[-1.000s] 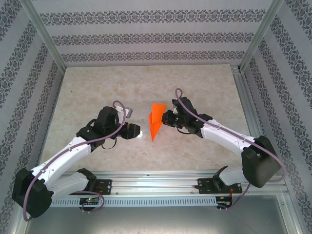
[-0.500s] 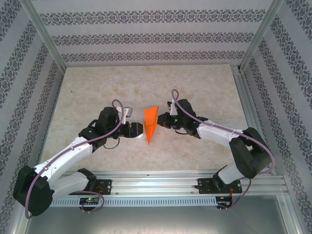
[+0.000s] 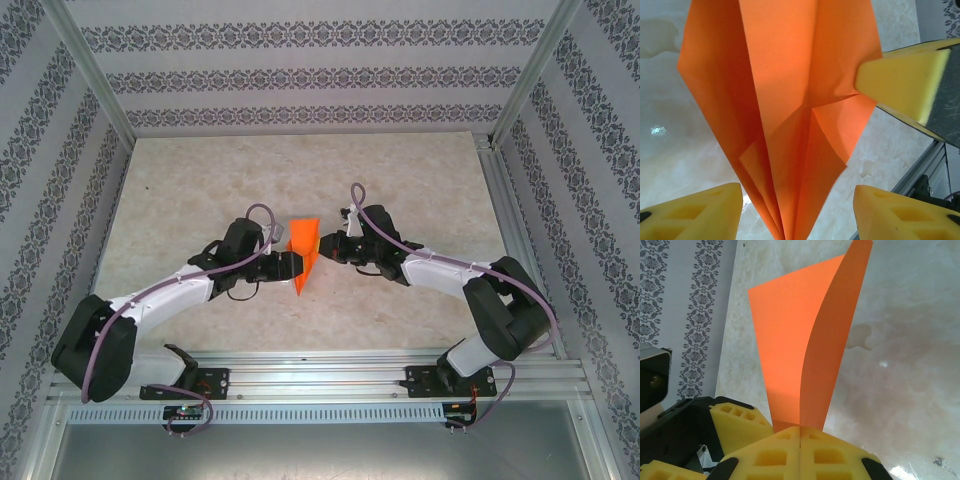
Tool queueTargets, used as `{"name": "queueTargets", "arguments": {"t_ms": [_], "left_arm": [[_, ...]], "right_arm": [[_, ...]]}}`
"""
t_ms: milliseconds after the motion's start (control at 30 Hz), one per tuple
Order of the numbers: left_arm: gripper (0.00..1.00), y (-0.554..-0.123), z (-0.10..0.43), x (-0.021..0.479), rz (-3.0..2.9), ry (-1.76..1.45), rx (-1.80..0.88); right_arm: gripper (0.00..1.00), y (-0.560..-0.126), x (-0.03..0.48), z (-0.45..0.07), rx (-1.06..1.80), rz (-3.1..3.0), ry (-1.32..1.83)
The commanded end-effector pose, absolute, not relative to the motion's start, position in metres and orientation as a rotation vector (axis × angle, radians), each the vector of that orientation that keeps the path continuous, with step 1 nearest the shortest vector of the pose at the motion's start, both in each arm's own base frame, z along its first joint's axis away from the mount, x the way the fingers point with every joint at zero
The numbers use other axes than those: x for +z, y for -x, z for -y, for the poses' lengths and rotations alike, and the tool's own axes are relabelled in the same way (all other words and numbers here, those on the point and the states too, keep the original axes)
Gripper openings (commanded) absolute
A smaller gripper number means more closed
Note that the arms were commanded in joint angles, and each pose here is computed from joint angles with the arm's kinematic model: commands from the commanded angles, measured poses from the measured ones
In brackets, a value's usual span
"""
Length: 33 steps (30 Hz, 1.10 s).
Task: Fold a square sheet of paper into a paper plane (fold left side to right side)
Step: Place the paper plane at the top-center of the table.
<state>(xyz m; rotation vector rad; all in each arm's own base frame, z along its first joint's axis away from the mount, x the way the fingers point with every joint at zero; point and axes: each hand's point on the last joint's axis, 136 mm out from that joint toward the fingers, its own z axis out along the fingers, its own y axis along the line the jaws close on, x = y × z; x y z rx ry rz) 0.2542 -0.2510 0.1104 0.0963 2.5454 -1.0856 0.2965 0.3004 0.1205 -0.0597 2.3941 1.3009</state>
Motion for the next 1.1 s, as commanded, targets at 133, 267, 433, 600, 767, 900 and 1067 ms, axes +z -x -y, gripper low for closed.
{"name": "queueTargets", "arguments": {"t_ms": [133,267,433,600,767,900,1067], "left_arm": [[0.53,-0.267,0.267,0.123,-2.494,-0.116,-1.120],[0.51,-0.268,0.268,0.119,-2.511,-0.121,-1.102],[0.51,-0.268,0.267,0.115,-2.529,-0.115,-1.078],[0.42,-0.269,0.269,0.117,-2.524,-0.129,-1.084],[0.29,-0.270,0.272,0.114,-2.534,-0.134,-1.073],[0.18,-0.271,0.270,0.111,-2.543,-0.126,-1.049],[0.04,-0.273,0.258,0.110,-2.561,-0.120,-0.905]], "right_arm": [[0.00,-0.298,0.123,-0.301,1.340,-2.370,0.061],[0.00,-0.298,0.123,-0.301,1.343,-2.371,0.060],[0.00,-0.298,0.124,-0.301,1.347,-2.369,0.063],[0.00,-0.298,0.124,-0.302,1.351,-2.370,0.066],[0.00,-0.298,0.124,-0.305,1.370,-2.370,0.073],[0.00,-0.296,0.123,-0.307,1.384,-2.371,0.081],[0.11,-0.299,0.127,-0.297,1.354,-2.370,0.072]]}}
